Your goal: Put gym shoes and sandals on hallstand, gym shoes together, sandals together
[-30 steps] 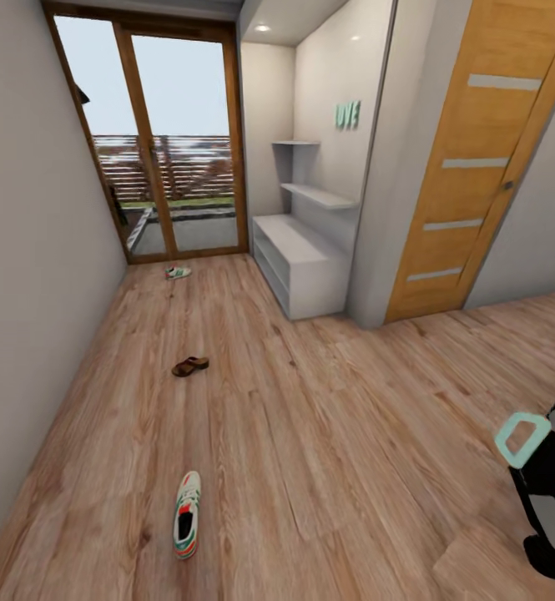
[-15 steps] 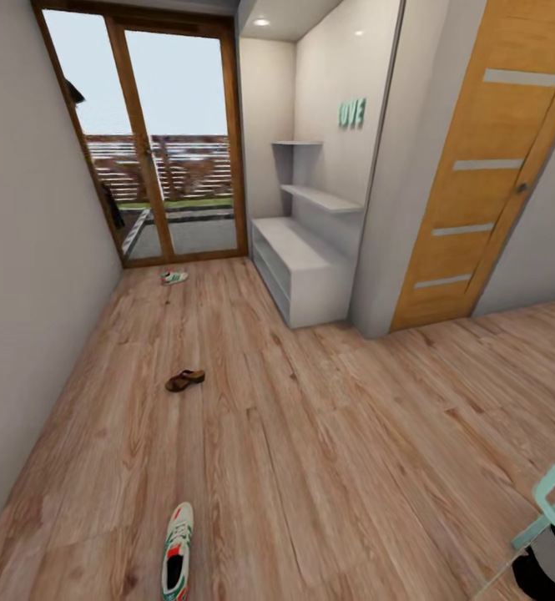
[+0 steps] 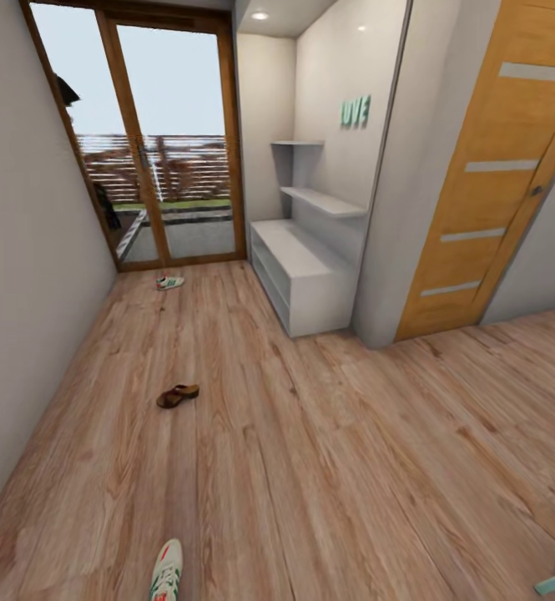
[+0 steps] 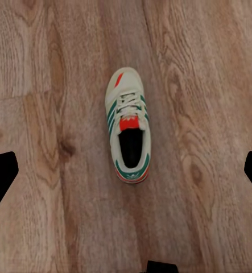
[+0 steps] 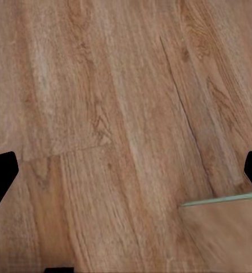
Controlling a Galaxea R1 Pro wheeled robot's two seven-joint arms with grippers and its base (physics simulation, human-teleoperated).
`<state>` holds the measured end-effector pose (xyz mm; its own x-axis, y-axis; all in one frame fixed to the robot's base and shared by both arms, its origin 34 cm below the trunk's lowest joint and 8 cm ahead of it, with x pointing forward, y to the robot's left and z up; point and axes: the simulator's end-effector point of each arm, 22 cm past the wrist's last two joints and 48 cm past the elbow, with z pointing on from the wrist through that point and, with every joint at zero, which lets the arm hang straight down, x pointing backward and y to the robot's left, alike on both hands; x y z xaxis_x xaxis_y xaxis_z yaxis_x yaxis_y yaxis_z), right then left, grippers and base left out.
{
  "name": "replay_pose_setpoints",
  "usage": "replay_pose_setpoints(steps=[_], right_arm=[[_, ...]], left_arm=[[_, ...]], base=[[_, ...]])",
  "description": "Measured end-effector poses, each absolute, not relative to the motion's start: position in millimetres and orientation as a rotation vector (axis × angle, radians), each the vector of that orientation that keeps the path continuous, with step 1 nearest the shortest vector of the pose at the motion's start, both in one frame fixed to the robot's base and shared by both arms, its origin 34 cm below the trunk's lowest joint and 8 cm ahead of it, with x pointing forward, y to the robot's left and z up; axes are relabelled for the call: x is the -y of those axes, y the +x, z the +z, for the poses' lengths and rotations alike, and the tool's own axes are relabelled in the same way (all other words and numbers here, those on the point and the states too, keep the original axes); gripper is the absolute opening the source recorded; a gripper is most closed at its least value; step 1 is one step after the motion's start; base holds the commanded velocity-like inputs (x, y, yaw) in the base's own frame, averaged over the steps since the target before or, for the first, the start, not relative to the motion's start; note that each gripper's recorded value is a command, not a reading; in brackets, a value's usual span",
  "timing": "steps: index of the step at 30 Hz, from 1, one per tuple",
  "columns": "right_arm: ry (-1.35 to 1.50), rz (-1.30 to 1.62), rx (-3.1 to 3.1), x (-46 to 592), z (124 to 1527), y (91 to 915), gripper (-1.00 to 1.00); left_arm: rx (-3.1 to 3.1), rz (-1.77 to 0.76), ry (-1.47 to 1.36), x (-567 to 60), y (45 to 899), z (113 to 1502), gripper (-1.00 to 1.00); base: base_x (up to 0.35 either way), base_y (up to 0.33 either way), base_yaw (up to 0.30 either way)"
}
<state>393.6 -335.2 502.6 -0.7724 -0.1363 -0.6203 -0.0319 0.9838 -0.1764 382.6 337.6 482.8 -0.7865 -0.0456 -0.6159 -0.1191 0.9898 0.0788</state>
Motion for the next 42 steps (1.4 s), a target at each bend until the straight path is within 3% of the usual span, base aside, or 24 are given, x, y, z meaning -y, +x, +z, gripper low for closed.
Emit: replay_pose_setpoints(steps=[14,42], right_arm=[[-0.117,-0.204,-2.449,335.2,502.5,393.6,1.00],[-0.117,-0.204,-2.449,335.2,502.5,393.6,1.00]], left_arm=[[-2.476,0.147,-0.115,-336.5,382.7,482.6,1.00],[-2.476,0.146,-0.114,-336.1,382.7,482.5,1.00]], base=[[0.253,-0.141,0.000],[0.067,-0.039,0.000]])
